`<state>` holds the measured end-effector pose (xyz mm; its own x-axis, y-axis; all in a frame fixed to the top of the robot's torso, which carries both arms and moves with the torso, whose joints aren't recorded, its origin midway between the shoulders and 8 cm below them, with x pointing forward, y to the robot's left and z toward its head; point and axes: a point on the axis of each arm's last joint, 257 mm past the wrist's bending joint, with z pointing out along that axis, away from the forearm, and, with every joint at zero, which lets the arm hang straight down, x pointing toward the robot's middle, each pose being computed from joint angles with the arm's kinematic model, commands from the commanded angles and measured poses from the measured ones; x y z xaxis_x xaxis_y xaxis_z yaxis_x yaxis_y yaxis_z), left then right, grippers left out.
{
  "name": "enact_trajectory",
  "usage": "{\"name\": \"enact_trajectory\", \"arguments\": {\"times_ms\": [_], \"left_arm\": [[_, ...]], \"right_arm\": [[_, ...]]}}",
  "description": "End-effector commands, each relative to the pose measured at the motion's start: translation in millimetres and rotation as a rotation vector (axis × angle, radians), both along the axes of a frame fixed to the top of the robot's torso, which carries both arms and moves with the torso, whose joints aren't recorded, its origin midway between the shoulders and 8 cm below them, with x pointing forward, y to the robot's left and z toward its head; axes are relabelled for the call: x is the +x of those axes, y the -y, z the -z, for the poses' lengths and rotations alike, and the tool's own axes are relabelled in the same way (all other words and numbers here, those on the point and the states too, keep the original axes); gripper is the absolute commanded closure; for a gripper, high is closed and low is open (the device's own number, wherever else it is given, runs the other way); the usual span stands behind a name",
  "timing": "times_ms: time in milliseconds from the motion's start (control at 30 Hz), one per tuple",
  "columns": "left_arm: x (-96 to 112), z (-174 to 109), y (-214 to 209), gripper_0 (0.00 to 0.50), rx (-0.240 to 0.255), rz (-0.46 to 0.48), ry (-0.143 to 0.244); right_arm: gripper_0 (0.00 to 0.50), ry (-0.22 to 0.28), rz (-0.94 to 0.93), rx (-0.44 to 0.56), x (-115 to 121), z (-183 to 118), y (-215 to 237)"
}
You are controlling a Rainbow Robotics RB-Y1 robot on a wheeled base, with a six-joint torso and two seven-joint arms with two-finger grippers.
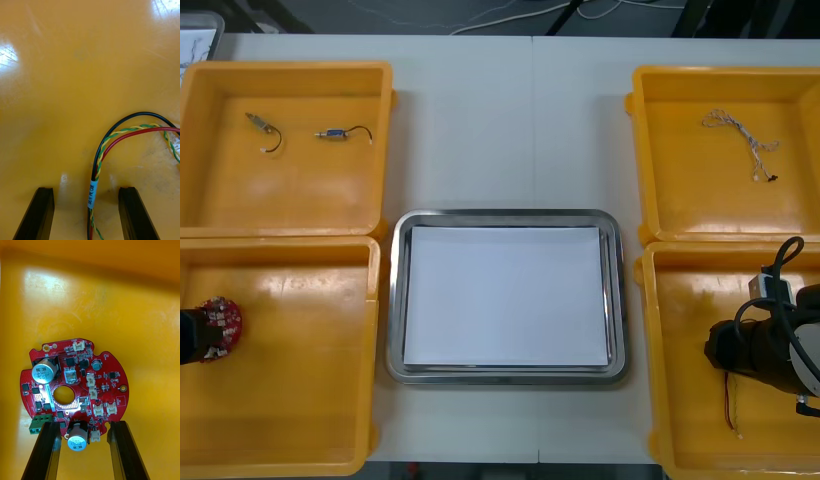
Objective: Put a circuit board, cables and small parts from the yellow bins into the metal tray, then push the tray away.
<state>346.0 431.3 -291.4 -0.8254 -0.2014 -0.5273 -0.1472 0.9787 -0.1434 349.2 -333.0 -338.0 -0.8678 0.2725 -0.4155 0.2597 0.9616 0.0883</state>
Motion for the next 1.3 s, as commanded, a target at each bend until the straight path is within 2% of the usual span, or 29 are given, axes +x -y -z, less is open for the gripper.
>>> {"name": "enact_trajectory", "arguments": {"times_ms": [33,67,100,167,533,833,1100,1300], "left_arm": [[-11,9,0,0.117,0.018,0.037,-0.003],[-12,10,1,0.118,0.017,0.040,-0.005],[-13,11,1,0.116,0.014,0.038,-0.008],[-13,12,2,0.118,0.013,0.036,-0.006],[-22,23,2,0.117,0.012,0.028,-0.014],[-30,31,3,0.117,0.008,0.025,-0.026],[-27,31,0,0.116,0.017,0.018,-0.014],[-22,29,-1,0.119,0.023,0.017,-0.006]], "right_arm": [[0.099,-0.031,-0.031,0.002,-12,12,-10],[0.349,-0.031,-0.032,0.002,-12,11,-10],[0.455,-0.034,-0.031,0.002,-13,12,-10],[0.500,-0.036,-0.033,0.002,-13,12,-10],[0.500,-0.044,-0.040,-0.001,-11,2,-9],[0.500,-0.056,-0.063,-0.043,-15,-37,0],[0.500,-0.031,-0.066,-0.053,-10,-59,9],[0.500,-0.032,-0.070,-0.063,-12,-76,12]]}}
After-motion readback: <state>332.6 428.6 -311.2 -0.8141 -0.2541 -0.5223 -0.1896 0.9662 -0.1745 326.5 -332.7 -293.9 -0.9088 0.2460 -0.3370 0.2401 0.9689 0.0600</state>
